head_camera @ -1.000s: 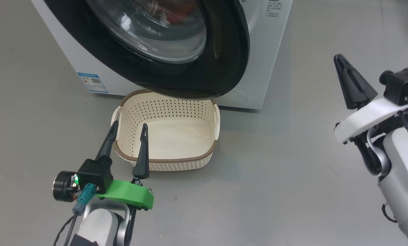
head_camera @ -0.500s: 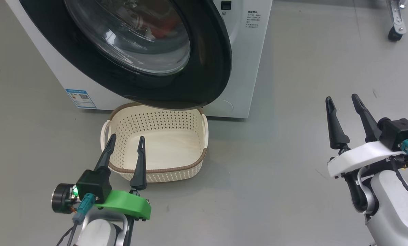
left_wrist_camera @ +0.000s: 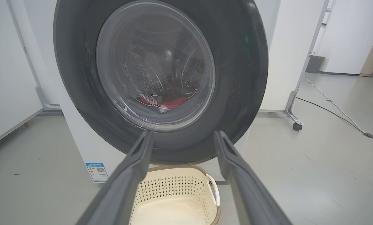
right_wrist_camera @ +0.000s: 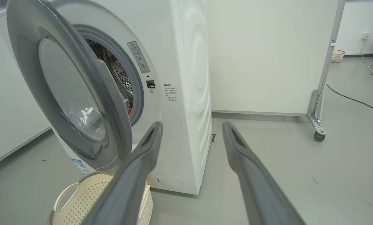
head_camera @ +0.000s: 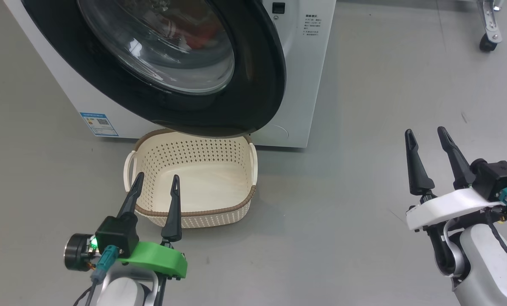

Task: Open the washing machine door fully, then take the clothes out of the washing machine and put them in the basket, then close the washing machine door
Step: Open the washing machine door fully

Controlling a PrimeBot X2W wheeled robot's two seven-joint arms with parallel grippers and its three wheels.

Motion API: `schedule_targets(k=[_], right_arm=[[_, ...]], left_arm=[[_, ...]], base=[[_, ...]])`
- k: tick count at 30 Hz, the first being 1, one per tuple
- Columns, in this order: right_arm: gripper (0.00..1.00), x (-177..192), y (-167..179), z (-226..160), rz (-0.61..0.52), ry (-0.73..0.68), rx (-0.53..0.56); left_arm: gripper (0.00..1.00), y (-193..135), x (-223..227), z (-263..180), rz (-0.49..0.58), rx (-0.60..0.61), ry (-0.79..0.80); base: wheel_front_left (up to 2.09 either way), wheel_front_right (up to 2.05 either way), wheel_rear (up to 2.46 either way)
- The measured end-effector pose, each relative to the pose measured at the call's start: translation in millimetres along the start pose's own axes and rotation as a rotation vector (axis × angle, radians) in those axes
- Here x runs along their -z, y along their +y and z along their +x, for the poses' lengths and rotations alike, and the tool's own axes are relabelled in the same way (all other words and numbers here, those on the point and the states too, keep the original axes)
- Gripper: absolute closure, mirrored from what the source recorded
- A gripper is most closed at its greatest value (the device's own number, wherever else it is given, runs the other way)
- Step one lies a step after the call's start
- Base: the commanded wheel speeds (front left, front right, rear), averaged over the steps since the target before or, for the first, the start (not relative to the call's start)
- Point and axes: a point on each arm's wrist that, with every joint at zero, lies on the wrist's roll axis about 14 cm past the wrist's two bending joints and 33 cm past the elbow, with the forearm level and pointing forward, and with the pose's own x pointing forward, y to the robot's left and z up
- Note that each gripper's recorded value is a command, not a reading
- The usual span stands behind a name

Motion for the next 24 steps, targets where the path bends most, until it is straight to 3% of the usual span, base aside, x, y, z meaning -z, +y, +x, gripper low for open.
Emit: schedule_targets(k=[24], right_arm=[[0.0,-3.5,3.6,-8.3,-0.009,-0.024,0.0]], left_arm=[[0.0,1.9,-0.5,-1.1,0.02,-0.003,-0.002]], base=[[0.0,0.0,0.0]])
